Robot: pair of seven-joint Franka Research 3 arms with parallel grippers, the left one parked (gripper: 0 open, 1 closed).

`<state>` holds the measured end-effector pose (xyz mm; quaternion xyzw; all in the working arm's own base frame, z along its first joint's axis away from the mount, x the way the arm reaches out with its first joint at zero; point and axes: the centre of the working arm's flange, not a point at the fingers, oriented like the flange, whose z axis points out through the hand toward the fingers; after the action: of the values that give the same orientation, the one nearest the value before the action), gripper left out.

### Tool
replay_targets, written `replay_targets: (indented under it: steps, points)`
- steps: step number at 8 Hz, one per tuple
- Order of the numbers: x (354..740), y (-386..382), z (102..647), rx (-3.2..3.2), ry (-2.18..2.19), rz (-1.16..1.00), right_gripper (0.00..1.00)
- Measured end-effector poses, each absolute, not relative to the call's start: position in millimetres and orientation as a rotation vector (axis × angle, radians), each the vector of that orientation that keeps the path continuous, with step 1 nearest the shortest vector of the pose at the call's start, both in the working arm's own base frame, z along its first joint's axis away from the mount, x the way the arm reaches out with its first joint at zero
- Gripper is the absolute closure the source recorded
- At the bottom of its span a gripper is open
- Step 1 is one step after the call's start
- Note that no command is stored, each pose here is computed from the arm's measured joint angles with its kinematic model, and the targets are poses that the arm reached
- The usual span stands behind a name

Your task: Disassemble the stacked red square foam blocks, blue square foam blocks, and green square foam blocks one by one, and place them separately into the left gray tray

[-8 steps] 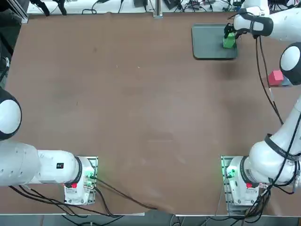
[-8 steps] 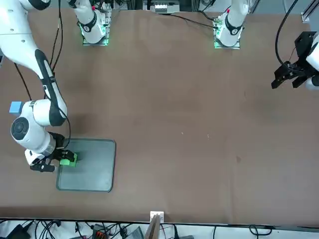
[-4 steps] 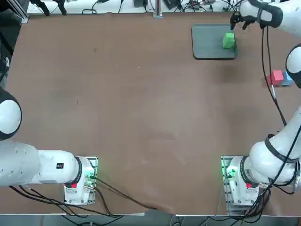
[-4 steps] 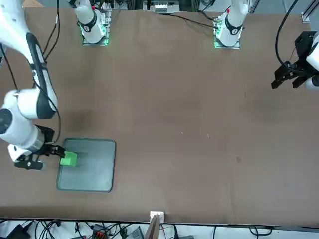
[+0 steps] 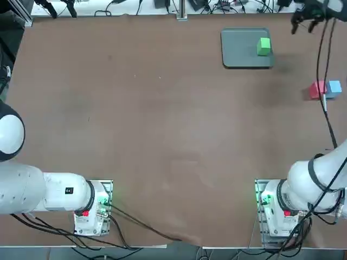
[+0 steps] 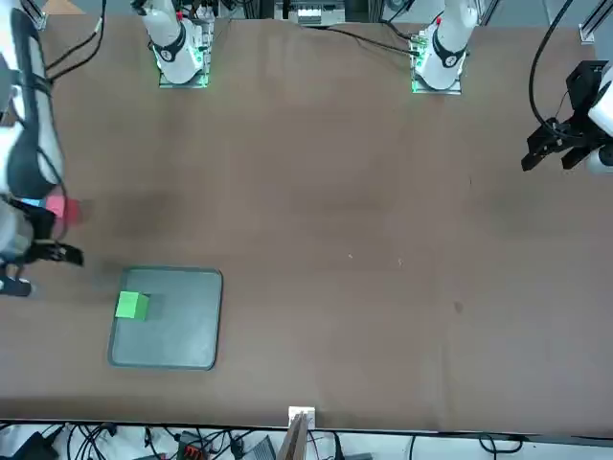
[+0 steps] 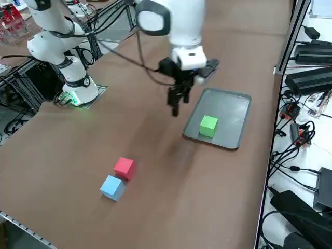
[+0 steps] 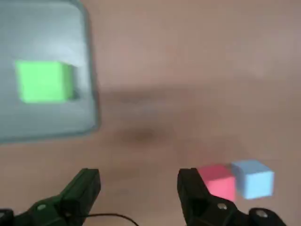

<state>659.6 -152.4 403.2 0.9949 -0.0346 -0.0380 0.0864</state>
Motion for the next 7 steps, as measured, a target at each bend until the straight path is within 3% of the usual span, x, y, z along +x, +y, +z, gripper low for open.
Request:
replay_targets:
  steps: [3, 7]
  points:
    - [608, -269, 365, 2.992, -0.08, -0.177, 0.0]
    - [528, -328, 285, 3.012, -0.024, -0.014, 0.0]
